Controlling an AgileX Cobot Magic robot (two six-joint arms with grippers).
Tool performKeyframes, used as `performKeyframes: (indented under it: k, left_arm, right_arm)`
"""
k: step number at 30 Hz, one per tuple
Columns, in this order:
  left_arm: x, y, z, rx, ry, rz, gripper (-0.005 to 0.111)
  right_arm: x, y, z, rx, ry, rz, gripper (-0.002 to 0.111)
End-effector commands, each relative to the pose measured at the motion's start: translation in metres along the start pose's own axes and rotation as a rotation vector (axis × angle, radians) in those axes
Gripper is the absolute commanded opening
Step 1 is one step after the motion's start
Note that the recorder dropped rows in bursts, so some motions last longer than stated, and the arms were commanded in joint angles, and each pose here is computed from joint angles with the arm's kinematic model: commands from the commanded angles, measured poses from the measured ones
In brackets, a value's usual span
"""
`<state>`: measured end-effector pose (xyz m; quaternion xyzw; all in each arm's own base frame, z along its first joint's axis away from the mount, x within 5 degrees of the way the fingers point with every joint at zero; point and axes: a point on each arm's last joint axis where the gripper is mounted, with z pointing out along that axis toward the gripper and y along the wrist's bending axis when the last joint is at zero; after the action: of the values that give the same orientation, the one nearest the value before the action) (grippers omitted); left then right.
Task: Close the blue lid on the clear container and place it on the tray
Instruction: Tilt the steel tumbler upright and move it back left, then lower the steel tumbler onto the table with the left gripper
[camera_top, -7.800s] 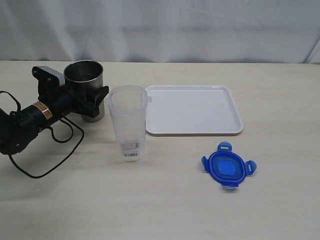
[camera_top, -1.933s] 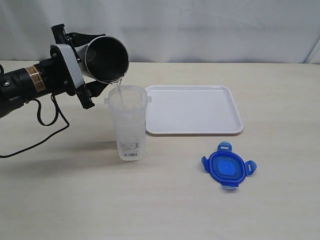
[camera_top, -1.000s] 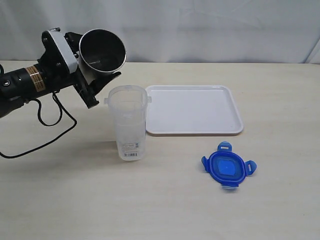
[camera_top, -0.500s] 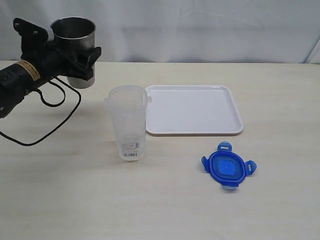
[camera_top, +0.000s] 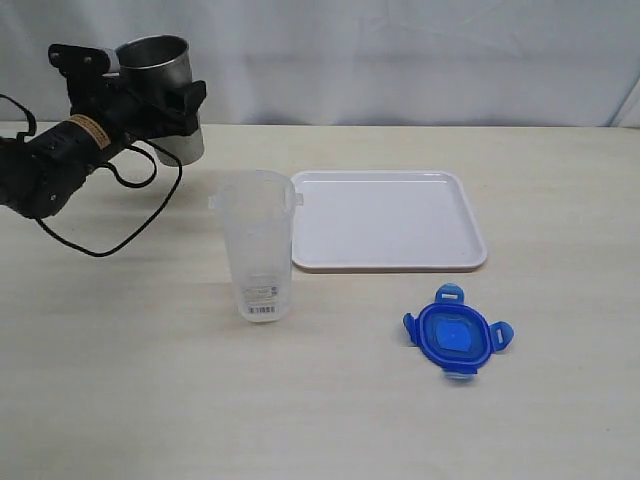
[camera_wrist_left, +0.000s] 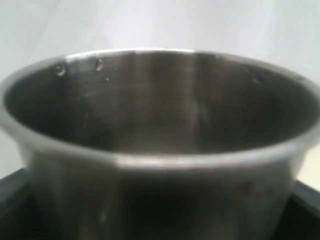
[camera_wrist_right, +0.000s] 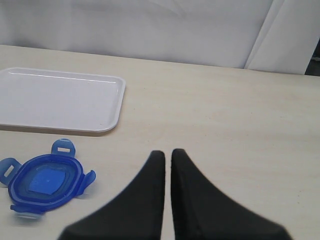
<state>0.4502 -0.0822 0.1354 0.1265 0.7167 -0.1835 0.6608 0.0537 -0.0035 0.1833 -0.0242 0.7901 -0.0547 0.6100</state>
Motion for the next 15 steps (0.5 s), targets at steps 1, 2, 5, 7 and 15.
performKeyframes:
  k: [1, 2, 5, 7, 15]
  left_arm:
    - [-0.007, 0.004, 0.020, 0.033, -0.065, 0.026, 0.000]
    - [-0.005, 0.005, 0.024, 0.035, -0.073, 0.027, 0.000]
    - [0.004, 0.009, 0.032, 0.034, -0.071, 0.027, 0.000]
    - [0.014, 0.010, 0.036, 0.038, -0.068, 0.024, 0.000]
    - [0.048, 0.015, 0.043, 0.042, -0.051, 0.065, 0.000]
  right_arm:
    - [0.001, 0.000, 0.000, 0.007, -0.001, 0.002, 0.005]
    - [0.001, 0.000, 0.000, 0.007, -0.001, 0.002, 0.005]
    - [0.001, 0.000, 0.000, 0.007, -0.001, 0.002, 0.005]
    - [0.001, 0.000, 0.000, 0.007, -0.001, 0.002, 0.005]
    - [0.001, 0.000, 0.000, 0.007, -0.001, 0.002, 0.005]
